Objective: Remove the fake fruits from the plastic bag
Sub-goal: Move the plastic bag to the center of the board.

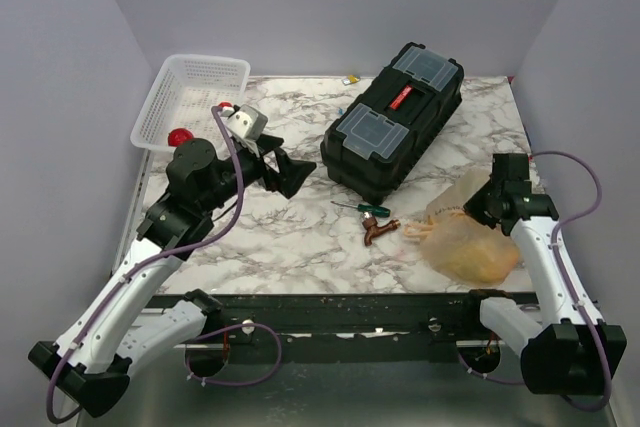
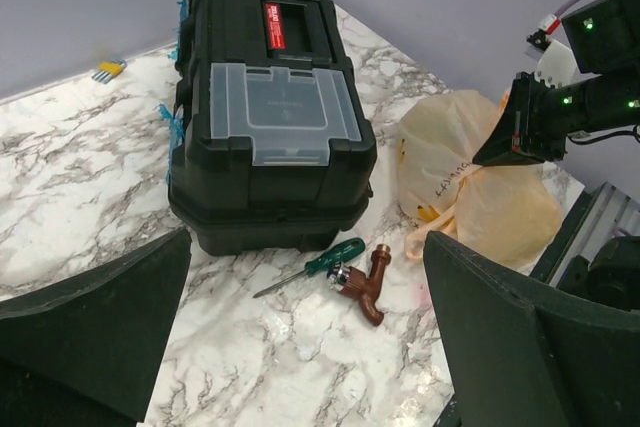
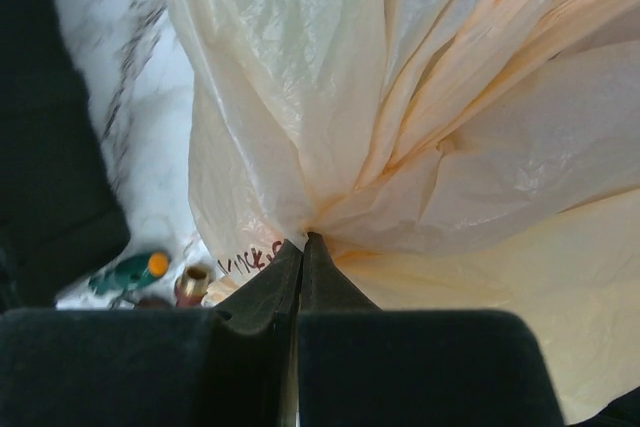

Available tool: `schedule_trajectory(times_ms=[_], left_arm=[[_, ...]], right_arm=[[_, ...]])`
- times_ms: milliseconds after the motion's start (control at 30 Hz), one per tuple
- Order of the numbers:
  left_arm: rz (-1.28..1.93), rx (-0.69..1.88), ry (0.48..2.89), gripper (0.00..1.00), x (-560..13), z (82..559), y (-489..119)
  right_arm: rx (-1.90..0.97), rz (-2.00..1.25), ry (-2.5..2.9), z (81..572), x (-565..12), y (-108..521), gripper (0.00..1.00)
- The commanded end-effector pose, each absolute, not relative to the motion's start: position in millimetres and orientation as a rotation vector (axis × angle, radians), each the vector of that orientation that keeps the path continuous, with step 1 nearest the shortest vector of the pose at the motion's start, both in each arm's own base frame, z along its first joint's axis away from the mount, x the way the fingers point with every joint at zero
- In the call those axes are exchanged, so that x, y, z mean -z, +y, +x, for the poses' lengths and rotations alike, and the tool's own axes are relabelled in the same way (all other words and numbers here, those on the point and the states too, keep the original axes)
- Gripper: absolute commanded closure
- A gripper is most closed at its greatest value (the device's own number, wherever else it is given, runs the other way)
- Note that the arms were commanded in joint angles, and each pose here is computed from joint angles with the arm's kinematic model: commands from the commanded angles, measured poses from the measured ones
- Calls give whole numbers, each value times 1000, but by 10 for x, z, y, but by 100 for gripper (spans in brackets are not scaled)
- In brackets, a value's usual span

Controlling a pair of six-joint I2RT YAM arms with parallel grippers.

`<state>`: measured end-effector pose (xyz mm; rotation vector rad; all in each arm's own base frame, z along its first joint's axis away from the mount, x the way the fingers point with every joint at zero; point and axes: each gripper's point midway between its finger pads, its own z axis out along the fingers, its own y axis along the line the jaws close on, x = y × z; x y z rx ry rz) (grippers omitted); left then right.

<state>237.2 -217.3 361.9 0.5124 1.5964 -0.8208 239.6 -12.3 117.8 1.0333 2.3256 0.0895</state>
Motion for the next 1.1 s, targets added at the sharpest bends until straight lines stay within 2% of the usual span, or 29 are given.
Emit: schedule_trajectory(times_ms=[0, 433, 500, 533, 600, 667, 733, 1067], left_arm=[[535, 857, 1593, 1, -3679, 2356, -2250], [606, 901, 1676, 1, -3419, 2390, -2494], [624, 911, 1690, 1, -3357, 2388, -2555], [633, 915, 1698, 1, -3329, 2385, -2584], [657, 922, 1706, 1, -3298, 2355, -2640], [688, 932, 1701, 1, -3285, 2303, -2694], [729, 928, 1690, 1, -3252, 2243, -2751], [940, 889, 1658, 1, -2941, 1944, -3166]], right_arm=[[-240, 825, 2404, 2446, -1358, 285, 99], [-565, 443, 2370, 2516, -1800, 837, 99], [-563, 441, 2369, 2504, -1834, 834, 93], [-554, 450, 2368, 2486, -1846, 818, 86], [-506, 502, 2355, 2446, -1868, 738, 73], [-469, 552, 2315, 2402, -1928, 658, 54], [-423, 612, 2287, 2340, -1971, 566, 43], [-352, 798, 2349, 2147, -1592, 469, 41]])
